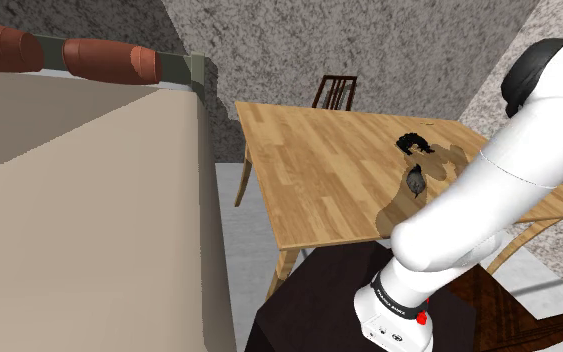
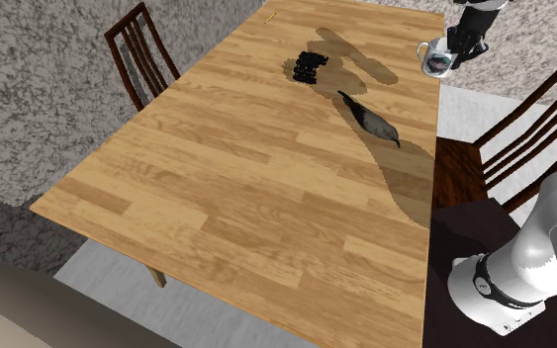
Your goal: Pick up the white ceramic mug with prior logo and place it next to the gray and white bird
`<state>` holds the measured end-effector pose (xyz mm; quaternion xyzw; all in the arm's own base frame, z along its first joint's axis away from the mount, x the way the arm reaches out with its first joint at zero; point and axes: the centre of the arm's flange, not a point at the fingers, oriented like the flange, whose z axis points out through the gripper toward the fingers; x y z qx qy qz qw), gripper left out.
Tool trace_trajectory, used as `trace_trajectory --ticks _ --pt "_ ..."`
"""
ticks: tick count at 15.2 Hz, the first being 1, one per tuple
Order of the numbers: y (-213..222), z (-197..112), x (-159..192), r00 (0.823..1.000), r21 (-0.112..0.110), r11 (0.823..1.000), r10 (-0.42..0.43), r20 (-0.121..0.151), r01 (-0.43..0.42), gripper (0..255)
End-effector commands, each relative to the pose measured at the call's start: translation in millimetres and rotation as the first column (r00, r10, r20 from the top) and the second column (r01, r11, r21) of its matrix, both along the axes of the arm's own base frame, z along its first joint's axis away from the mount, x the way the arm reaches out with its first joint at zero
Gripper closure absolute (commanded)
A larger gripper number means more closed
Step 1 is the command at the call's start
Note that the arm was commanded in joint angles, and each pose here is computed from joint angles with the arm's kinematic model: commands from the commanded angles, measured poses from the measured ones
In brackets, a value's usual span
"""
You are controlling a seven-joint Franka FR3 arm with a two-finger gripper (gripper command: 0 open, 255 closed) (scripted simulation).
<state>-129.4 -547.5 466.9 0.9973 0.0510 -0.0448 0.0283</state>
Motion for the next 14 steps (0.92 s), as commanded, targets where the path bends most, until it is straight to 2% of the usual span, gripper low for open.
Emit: trace_trajectory --ticks 1,14 --pt "1 -10 0 1.0 -0.001 1.0 0.0 0.0 0.0 255" --pt "1 -79 0 1.0 -0.001 1.0 0.0 0.0 0.0 255"
